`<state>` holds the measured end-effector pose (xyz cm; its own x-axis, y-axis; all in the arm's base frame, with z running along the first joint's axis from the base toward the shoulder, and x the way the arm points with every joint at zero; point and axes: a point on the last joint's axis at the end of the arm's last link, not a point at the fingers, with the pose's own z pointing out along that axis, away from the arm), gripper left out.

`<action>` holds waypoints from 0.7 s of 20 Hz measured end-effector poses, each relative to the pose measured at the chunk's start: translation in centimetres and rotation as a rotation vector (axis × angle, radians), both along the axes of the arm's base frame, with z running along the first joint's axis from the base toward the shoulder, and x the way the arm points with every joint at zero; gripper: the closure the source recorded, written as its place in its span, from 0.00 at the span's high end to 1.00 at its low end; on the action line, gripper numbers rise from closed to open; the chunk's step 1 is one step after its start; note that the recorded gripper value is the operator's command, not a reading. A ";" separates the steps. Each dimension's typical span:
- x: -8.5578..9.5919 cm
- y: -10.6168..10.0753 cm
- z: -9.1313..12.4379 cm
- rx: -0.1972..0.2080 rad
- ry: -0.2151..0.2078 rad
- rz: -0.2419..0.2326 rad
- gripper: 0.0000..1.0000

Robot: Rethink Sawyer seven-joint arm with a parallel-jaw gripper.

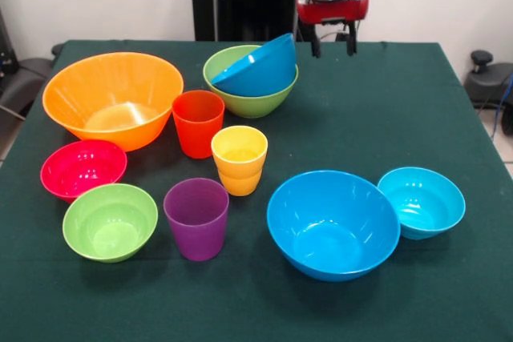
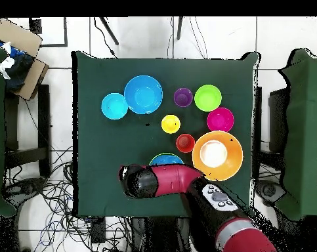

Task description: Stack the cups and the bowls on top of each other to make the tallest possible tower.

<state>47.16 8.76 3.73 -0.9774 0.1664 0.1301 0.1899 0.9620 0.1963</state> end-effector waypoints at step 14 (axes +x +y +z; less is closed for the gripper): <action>-0.6 0.1 -0.9 0.014 0.022 -0.009 1.00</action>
<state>46.55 8.82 2.80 -0.9729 0.1729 0.1537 0.2026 0.9575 0.2054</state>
